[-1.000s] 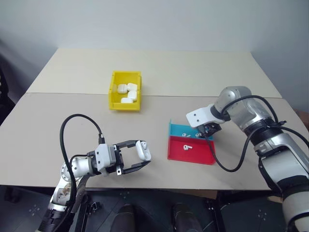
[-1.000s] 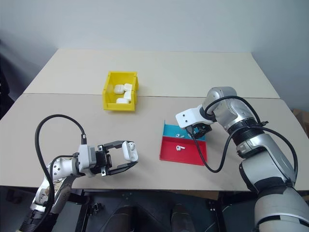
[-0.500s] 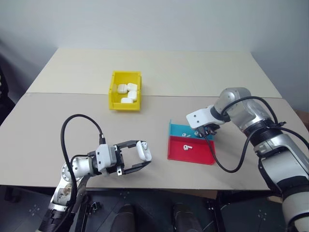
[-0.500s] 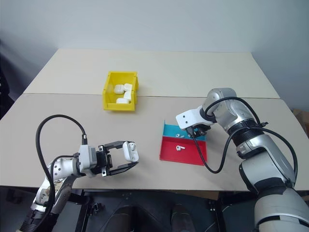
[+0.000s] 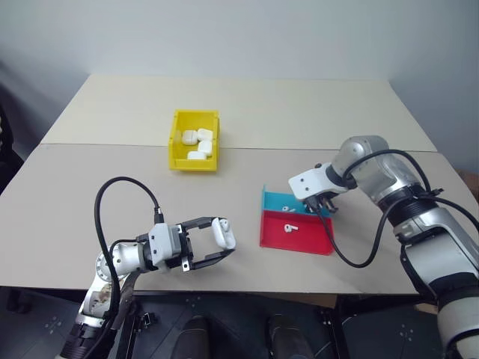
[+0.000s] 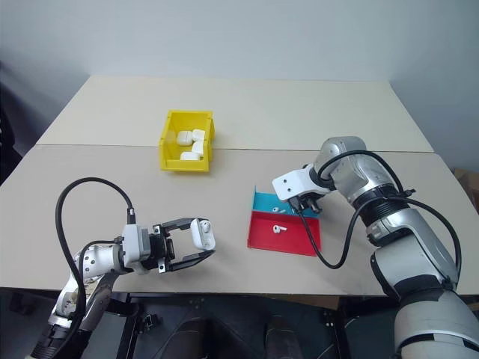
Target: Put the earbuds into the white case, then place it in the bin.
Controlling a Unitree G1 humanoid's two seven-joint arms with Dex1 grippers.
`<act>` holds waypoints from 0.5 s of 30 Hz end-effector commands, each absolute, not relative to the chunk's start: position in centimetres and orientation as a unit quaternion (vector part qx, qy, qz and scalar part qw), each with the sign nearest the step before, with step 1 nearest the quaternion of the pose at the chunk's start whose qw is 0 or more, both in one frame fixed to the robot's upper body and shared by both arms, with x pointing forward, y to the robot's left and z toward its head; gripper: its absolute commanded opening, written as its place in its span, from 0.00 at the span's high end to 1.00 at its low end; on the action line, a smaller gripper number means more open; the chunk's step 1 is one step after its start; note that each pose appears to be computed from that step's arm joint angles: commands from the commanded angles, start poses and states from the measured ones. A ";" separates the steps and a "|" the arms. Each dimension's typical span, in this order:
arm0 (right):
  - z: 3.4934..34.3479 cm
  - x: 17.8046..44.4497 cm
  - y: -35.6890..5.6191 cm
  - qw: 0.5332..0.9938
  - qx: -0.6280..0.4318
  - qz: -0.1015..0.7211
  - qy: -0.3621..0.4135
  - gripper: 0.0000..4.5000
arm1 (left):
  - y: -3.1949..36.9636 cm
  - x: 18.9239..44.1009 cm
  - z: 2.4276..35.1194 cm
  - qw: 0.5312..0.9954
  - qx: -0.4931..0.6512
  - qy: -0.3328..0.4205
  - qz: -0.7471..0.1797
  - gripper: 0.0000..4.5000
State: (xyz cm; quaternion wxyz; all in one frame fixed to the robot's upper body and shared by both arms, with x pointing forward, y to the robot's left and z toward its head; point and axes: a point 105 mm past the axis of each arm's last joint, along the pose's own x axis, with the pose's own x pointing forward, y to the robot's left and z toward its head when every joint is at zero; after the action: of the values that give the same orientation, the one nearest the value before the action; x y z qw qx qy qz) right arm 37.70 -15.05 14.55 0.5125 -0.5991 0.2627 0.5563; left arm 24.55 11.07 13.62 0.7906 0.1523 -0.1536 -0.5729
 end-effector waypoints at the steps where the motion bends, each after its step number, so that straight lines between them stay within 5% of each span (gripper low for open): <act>1: 15.2 37.7 -15.0 0.511 -0.608 0.554 0.250 0.99 | 10.8 24.4 14.6 0.784 0.159 -0.178 -0.573 0.38; 8: 16.3 37.4 -14.4 0.529 -0.593 0.566 0.220 0.99 | 10.7 24.4 14.5 0.783 0.160 -0.177 -0.575 0.38; 15: 19.5 35.9 -15.6 0.454 -0.661 0.588 0.105 0.99 | 10.6 24.4 14.6 0.782 0.160 -0.177 -0.575 0.38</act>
State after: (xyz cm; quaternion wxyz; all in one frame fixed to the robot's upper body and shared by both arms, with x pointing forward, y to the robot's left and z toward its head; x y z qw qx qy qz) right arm 36.35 -15.64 17.52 0.4741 -0.6395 0.1526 0.5857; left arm 24.60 10.87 13.68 0.7885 0.1525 -0.1550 -0.5753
